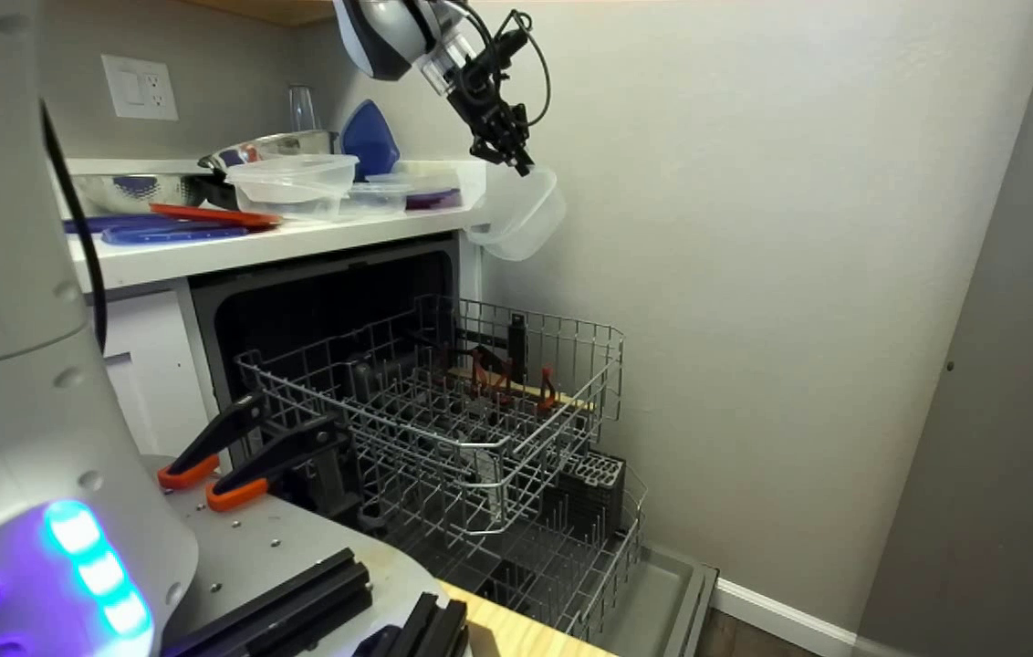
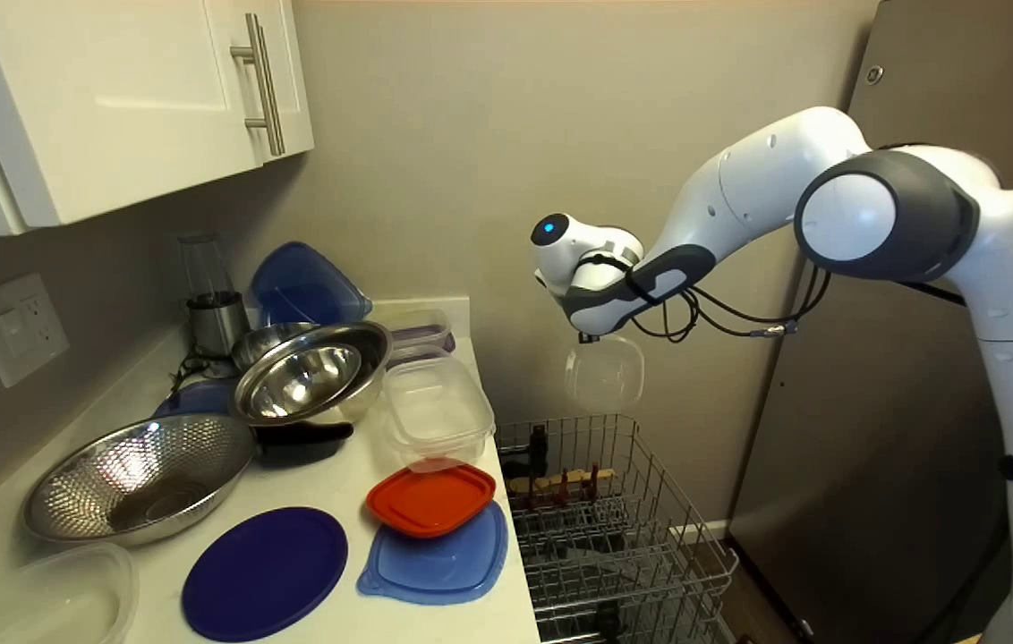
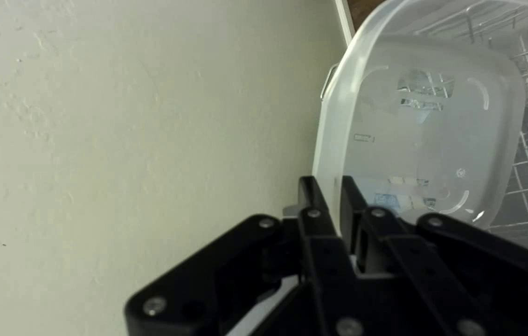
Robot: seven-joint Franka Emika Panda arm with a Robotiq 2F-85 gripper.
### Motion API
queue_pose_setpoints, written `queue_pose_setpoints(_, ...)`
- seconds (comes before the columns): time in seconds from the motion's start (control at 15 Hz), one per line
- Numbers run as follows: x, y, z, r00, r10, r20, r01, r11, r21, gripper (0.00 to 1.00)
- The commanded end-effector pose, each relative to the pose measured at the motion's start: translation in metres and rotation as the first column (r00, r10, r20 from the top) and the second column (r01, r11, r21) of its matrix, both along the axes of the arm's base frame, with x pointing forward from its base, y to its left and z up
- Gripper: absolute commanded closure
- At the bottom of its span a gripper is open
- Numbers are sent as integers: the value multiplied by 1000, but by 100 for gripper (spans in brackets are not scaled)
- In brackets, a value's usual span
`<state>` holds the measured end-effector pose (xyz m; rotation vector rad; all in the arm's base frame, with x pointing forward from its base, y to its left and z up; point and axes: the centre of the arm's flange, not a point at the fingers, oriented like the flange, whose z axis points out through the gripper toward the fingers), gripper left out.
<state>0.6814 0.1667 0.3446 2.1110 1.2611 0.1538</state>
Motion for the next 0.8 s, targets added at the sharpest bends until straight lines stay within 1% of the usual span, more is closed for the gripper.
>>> queue_pose_setpoints(0.0,-18,-29,16,999,46,24,-47,998,46,96)
queue_pose_setpoints(0.07,-19,-34,17,998,50,23,-51,996,66,96)
queue_pose_setpoints(0.13,0,-18,7,999,13,29,-14,999,38,96)
queue_pose_setpoints(0.33,-3,-28,10,999,16,35,-18,998,52,96)
queue_pose_setpoints(0.73,-4,-24,9,999,23,33,-24,998,55,96)
